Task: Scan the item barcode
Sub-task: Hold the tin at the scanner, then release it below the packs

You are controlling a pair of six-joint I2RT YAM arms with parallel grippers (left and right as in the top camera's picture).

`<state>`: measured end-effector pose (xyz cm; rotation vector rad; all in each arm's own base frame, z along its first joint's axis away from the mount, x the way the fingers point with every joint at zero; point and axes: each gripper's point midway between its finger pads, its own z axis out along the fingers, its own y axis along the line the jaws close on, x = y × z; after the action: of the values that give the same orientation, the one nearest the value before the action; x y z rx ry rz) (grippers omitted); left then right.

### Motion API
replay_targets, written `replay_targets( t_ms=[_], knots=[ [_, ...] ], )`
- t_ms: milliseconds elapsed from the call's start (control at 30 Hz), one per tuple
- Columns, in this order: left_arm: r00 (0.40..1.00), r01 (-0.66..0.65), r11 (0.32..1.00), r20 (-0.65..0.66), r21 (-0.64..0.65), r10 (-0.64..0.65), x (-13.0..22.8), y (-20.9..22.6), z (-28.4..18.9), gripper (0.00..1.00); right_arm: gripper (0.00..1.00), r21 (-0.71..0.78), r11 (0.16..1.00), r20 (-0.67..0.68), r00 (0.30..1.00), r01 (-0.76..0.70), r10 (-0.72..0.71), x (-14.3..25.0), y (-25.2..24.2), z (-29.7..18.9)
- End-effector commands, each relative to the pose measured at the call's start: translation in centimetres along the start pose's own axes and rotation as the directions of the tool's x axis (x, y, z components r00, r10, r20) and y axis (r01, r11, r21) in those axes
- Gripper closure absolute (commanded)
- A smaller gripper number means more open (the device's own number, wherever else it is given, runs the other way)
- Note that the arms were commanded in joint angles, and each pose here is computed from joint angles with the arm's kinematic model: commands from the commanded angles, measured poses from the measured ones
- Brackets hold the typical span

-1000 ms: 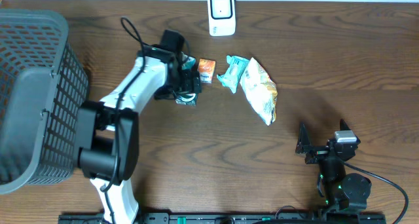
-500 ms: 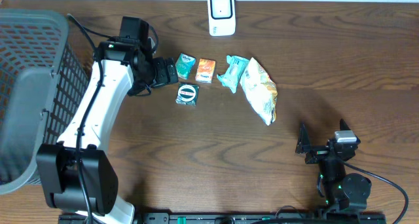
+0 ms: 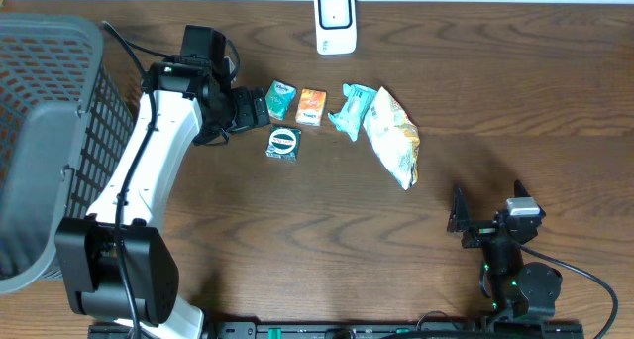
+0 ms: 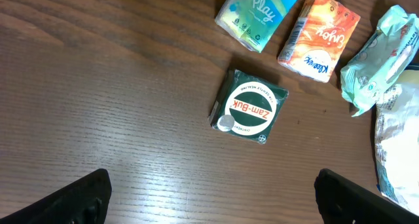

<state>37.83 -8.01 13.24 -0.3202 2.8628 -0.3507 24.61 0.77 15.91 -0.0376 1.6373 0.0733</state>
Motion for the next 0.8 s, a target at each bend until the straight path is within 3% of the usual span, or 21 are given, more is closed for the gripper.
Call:
replay_targets(
  t_ms=[0, 767],
  knots=[
    [1.000, -0.007, 1.000, 0.008, -0.012, 0.008, -0.33, 0.19, -0.18, 0.02, 0.01, -0.003, 1.000, 0.000, 1.000, 0.007, -0.007, 0.04, 0.11, -0.01],
    [1.000, -0.008, 1.000, 0.008, -0.012, 0.008, -0.33, 0.19, -0.18, 0.02, 0.01, 0.052, 0.996, -0.007, 0.998, 0.066, -0.066, 0.14, -0.84, -0.04]
  ],
)
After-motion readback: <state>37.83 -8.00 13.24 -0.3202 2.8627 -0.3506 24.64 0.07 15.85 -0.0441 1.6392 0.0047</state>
